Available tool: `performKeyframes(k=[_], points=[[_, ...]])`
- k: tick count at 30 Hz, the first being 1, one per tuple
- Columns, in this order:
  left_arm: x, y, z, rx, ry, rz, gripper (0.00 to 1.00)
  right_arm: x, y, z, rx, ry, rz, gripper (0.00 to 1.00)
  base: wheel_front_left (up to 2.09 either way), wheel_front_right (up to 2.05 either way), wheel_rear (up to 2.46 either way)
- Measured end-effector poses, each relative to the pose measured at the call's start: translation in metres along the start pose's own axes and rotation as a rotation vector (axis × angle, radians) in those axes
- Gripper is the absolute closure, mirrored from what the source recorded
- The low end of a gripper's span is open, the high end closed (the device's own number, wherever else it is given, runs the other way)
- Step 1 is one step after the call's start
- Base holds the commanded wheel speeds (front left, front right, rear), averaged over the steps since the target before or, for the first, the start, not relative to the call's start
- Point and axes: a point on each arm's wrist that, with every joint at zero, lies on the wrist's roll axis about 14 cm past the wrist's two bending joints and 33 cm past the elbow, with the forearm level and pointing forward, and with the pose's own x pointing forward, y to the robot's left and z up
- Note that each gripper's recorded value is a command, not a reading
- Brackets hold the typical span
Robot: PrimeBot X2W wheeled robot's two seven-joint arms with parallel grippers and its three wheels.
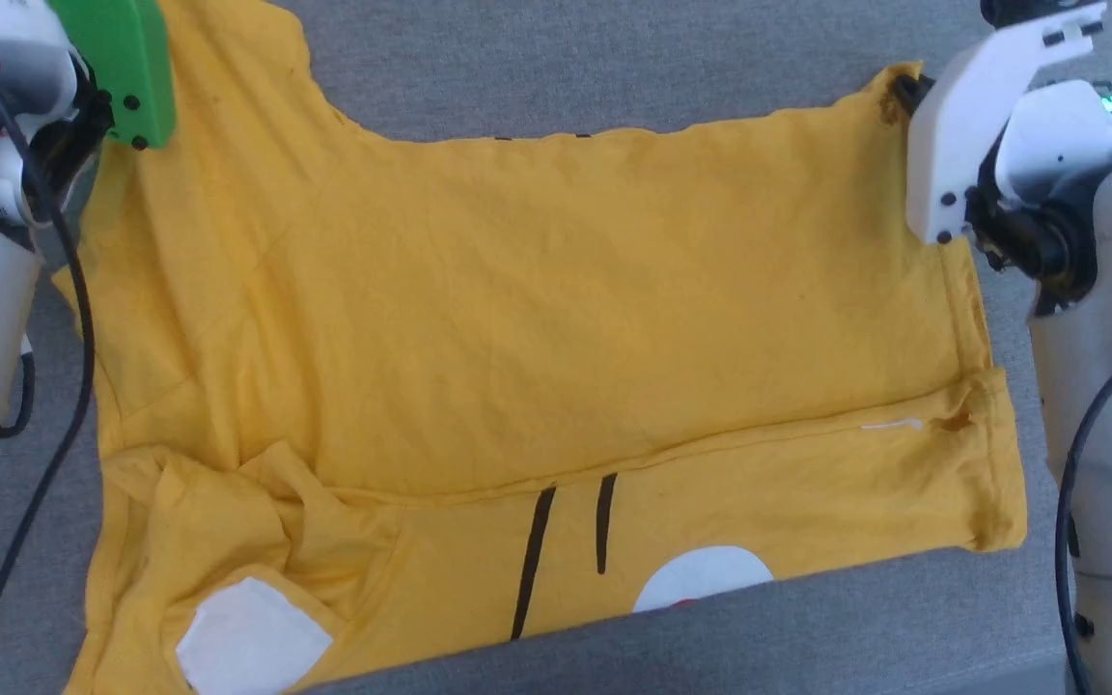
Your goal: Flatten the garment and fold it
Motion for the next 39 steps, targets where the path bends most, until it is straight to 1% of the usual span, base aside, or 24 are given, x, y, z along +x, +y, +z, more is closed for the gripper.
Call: performKeyframes(k=[2,4,8,13,17,20,22,23,26,32,39], points=[[-0.007,-0.002,0.015,0.029,-0.102,-0.004,1.00,-0.006,-0.002,0.006,-0.013,-0.068,-0.003,1.00,0.00,0.00,0.00],[-0.017,-0.002,0.024,0.031,-0.185,-0.002,1.00,-0.014,-0.003,0.012,-0.023,-0.143,-0.004,1.00,0.00,0.00,0.00],[-0.044,-0.006,0.027,0.023,-0.309,0.003,1.00,-0.035,-0.002,0.022,-0.029,-0.290,0.015,1.00,0.00,0.00,0.00],[-0.084,-0.021,0.015,-0.028,-0.387,-0.018,1.00,-0.065,0.002,0.016,-0.020,-0.408,0.045,1.00,0.00,0.00,0.00],[-0.119,-0.037,-0.008,-0.091,-0.394,-0.035,1.00,-0.087,0.005,0.002,-0.003,-0.456,0.066,1.00,0.00,0.00,0.00],[-0.146,-0.045,-0.032,-0.167,-0.367,-0.020,1.00,-0.101,0.005,-0.013,0.000,-0.458,0.075,1.00,0.00,0.00,0.00],[-0.164,-0.052,-0.049,-0.212,-0.342,-0.016,1.00,-0.108,0.003,-0.026,-0.013,-0.442,0.072,1.00,0.00,0.00,0.00],[-0.173,-0.055,-0.057,-0.251,-0.332,-0.017,1.00,-0.111,-0.001,-0.032,-0.021,-0.433,0.065,1.00,0.00,0.00,0.00],[-0.192,-0.061,-0.083,-0.311,-0.279,-0.017,1.00,-0.117,-0.005,-0.044,-0.053,-0.404,0.058,1.00,0.00,0.00,0.00],[-0.220,-0.076,-0.134,-0.395,-0.157,-0.016,1.00,-0.117,-0.003,-0.070,-0.107,-0.303,0.072,1.00,0.00,0.00,0.00],[-0.232,-0.087,-0.165,-0.451,-0.079,-0.015,1.00,-0.103,0.003,-0.111,-0.132,-0.133,0.091,1.00,0.00,0.00,0.00]])
